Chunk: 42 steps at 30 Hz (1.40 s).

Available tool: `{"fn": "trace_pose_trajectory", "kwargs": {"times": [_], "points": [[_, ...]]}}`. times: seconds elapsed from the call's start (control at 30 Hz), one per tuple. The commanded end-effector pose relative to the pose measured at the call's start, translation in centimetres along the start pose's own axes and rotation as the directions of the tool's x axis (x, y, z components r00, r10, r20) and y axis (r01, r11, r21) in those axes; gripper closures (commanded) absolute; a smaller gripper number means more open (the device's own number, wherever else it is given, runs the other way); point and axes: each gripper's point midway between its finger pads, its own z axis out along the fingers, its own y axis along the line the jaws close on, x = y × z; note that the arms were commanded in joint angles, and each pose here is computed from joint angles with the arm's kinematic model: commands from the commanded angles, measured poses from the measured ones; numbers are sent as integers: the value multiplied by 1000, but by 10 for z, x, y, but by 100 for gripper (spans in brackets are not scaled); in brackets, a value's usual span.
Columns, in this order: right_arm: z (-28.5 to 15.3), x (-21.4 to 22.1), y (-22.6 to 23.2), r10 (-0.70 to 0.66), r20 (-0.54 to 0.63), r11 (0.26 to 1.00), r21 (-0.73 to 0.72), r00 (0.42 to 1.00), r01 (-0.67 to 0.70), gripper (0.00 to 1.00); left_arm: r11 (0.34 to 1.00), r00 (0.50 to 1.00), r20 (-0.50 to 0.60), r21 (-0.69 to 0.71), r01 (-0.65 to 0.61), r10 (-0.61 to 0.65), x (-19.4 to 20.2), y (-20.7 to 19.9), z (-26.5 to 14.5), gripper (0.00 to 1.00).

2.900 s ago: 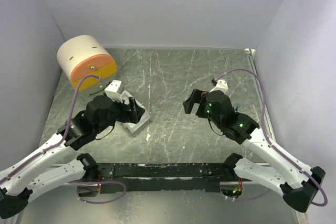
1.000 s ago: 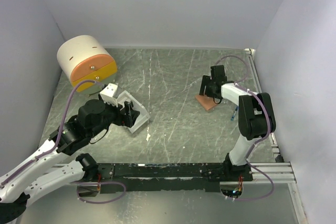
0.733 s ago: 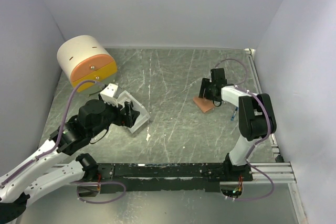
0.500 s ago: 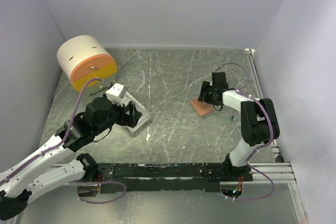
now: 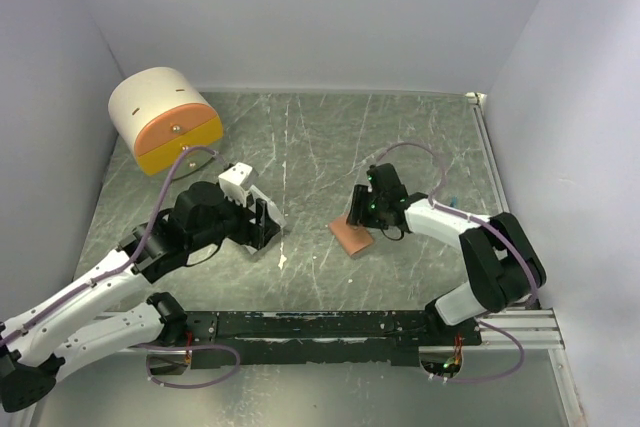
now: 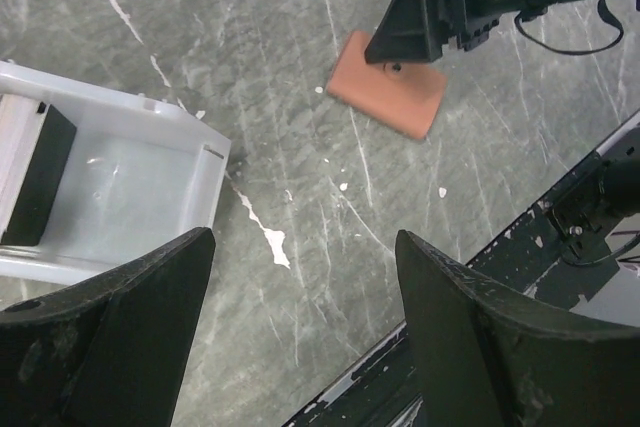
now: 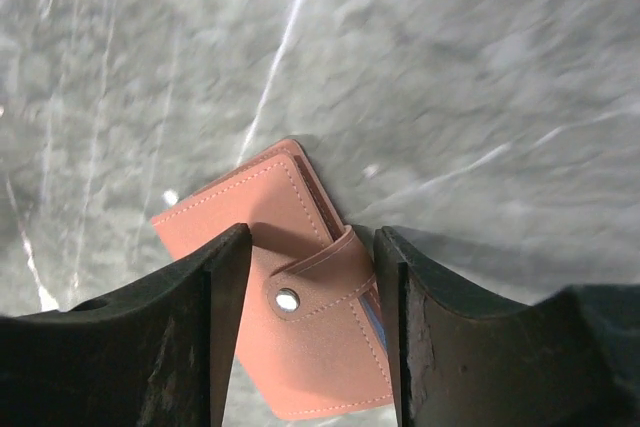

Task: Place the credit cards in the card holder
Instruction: Move the card holder to the center of the board.

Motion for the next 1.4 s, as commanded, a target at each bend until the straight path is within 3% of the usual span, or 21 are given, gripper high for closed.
{"fn": "trace_pose_trajectory", "kwargs": {"times": [0.0, 0.3, 0.6, 0.83, 1.07, 1.37], "points": [[-9, 31, 20, 25, -46, 999, -18, 999, -26, 48, 997, 1000, 3, 78, -1, 1, -5, -14, 2, 16], [-27, 78, 60, -12, -107, 997, -76, 994, 3, 48, 997, 1000, 5, 72, -13, 13, -4, -12, 1, 16], [-50, 71, 47, -145, -71, 984, 90, 987, 152, 46, 998, 994, 103, 57, -26, 20, -22, -9, -17, 16], [-54, 62, 69, -242, -34, 963, 111, 970, 245, 56, 999, 983, 182, 22, -26, 21, -35, -2, -32, 15], [-47, 65, 85, -304, -46, 943, 131, 952, 307, 66, 1000, 981, 192, 6, -22, 21, -35, 1, -35, 15], [-40, 73, 82, -333, -82, 924, 168, 939, 343, 70, 1000, 979, 201, 3, -21, 20, -37, 2, -38, 15]]}}
